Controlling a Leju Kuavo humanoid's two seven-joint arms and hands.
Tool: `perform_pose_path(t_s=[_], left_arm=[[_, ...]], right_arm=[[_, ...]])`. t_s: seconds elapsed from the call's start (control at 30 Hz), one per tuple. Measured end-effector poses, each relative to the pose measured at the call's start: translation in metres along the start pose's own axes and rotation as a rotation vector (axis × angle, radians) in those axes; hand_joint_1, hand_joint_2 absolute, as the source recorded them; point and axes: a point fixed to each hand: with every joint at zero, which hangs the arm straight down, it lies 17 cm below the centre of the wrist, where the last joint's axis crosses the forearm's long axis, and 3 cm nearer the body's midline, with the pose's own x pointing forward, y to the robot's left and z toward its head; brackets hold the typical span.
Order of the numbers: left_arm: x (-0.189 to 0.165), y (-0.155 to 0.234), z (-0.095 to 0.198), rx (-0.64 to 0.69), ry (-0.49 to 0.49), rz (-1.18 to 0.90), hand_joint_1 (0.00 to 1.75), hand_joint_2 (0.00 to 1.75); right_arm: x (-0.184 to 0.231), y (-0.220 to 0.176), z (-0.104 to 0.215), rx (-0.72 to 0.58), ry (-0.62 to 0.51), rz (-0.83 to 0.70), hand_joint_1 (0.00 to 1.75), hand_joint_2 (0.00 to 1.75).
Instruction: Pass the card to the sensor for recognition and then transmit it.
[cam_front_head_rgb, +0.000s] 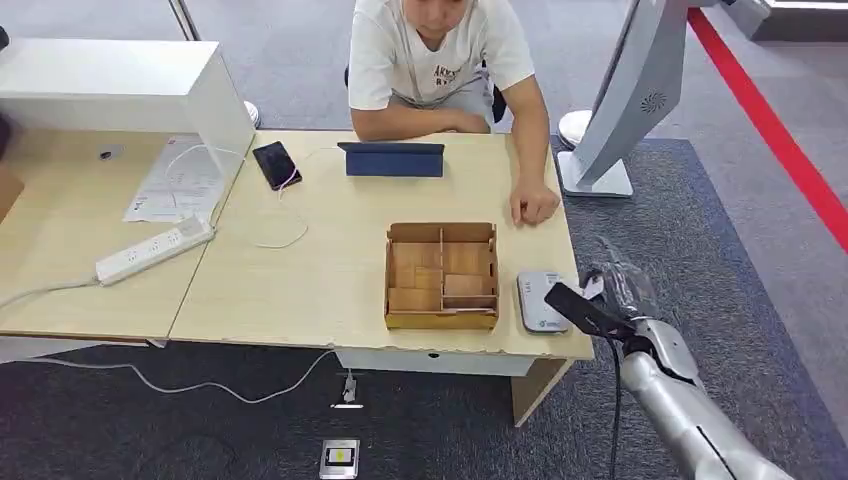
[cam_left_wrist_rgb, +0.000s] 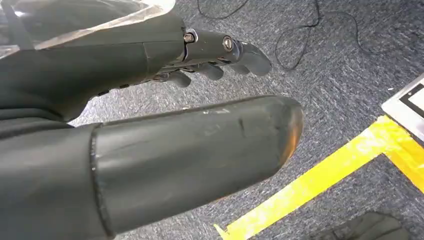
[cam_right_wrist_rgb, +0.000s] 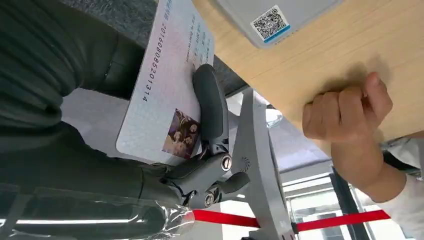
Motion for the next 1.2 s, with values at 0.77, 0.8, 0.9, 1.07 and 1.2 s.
perform_pose_path(t_s=[0.77,0.8,0.9,1.07,1.2], left_arm=[[0.004,0.001,0.000,-0.004,-0.027,-0.016,0.00,0.00],[0.004,0.001,0.000,-0.004,-0.027,-0.016,0.00,0.00],[0.003,0.002,-0.001,-0.002,-0.027,-0.016,0.00,0.00],[0.003,0.002,-0.001,-0.002,-0.028,-0.017,0.00,0.00],[0.003,0.003,-0.001,-0.001,-0.028,-0.017,0.00,0.00]], right_arm=[[0.031,0.006,-0.008,0.018,-0.053,-0.009,1.75,1.75],[0.033,0.006,-0.009,0.018,-0.055,-0.010,1.75,1.75],[0.036,0.007,-0.009,0.019,-0.059,-0.014,1.75,1.75],[0.039,0.008,-0.010,0.020,-0.063,-0.015,1.75,1.75],[0.040,0.009,-0.010,0.021,-0.064,-0.015,1.75,1.75]])
